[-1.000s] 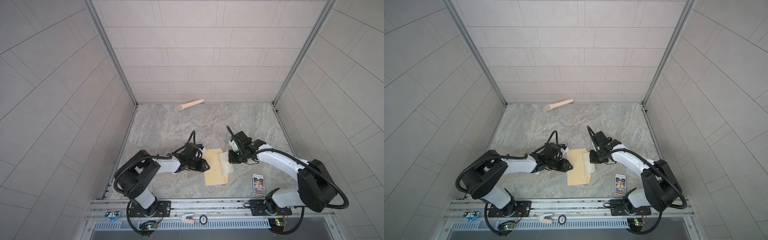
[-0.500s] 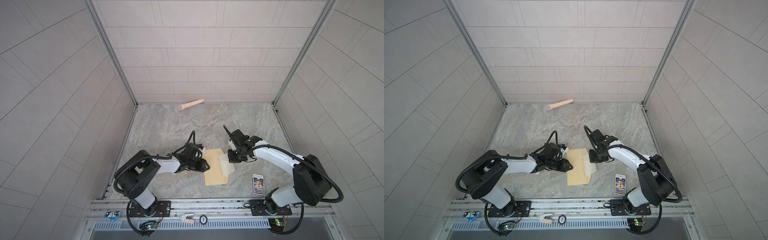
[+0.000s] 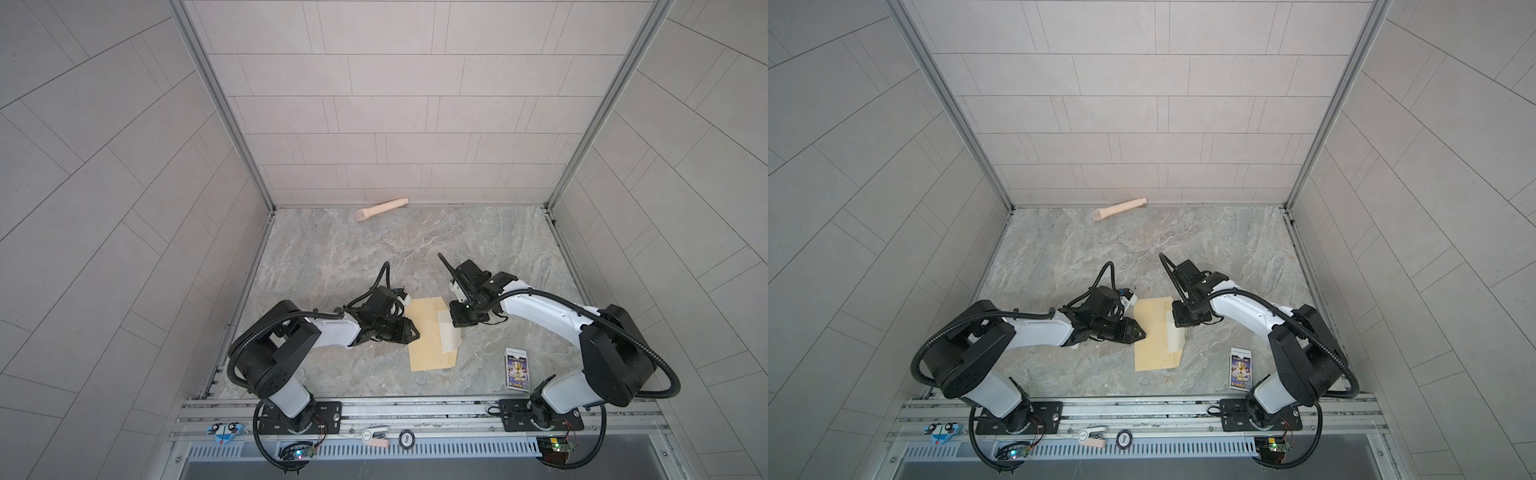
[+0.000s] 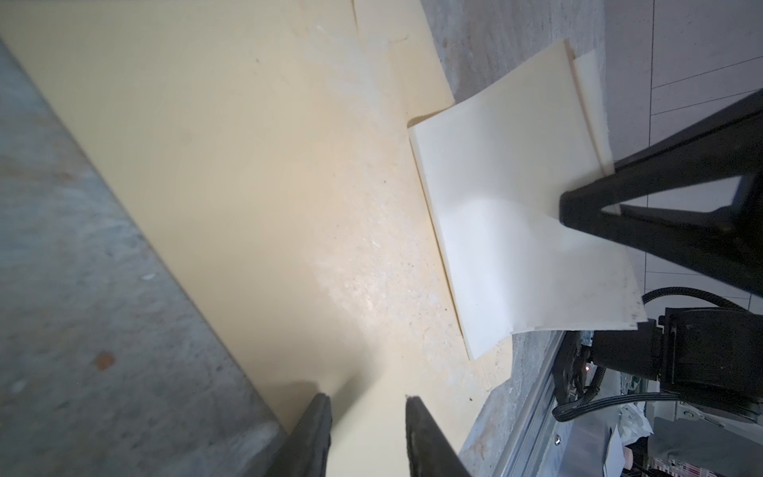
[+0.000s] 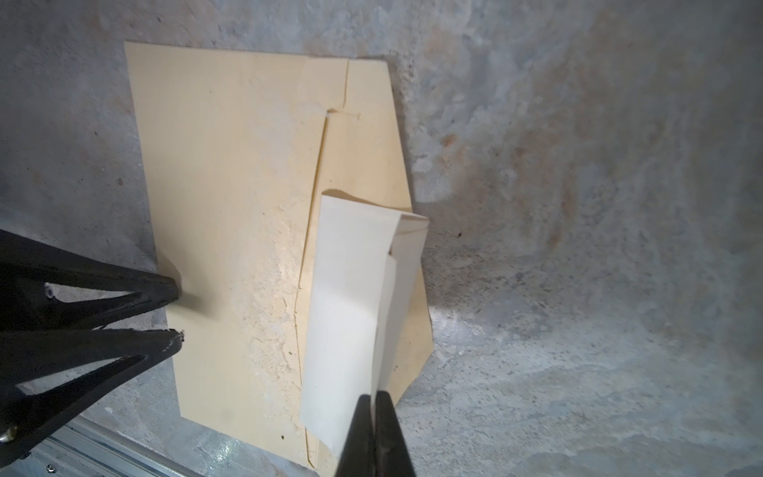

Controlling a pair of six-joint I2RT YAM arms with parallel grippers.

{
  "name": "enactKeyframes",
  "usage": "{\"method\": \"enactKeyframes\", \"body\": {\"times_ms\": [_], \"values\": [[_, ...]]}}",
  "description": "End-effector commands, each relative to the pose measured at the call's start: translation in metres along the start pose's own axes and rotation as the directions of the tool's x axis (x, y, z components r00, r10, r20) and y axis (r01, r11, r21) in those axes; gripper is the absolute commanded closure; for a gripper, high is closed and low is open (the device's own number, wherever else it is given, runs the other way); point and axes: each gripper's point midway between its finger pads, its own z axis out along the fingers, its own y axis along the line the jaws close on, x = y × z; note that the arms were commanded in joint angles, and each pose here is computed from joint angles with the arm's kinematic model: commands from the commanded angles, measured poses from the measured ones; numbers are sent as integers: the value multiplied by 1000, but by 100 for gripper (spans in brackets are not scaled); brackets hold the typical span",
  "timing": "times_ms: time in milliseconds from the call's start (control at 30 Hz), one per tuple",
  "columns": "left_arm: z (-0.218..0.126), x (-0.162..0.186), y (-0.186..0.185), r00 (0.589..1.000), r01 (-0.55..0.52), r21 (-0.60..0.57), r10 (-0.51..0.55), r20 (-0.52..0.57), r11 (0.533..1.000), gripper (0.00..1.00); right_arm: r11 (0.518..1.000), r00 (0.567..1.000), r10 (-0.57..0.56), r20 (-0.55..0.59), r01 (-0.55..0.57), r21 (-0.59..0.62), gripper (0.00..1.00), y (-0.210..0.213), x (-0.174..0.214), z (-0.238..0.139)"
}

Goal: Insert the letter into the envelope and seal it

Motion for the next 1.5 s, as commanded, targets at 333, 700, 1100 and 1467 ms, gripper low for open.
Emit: {"method": "enactKeyframes", "body": {"times_ms": [333,700,1100,1467], "values": [[4,47,40,987,76,-130,-93,-130,989,62,990,994,-109,13,110,-90,100,23,4,5],[2,44,39,989,78,-115,-92,-116,990,61,971,988,-77,132,105,-217,100,19,-5,-30],[-24,-4,4,999,34,9,-34,17,999,45,865,946,40,322,128,-485,100,34,-23,-73],[-79,-104,-101,940,-45,552,-152,306,833,25,732,823,172,541,260,-629,100,60,-54,-146]]}}
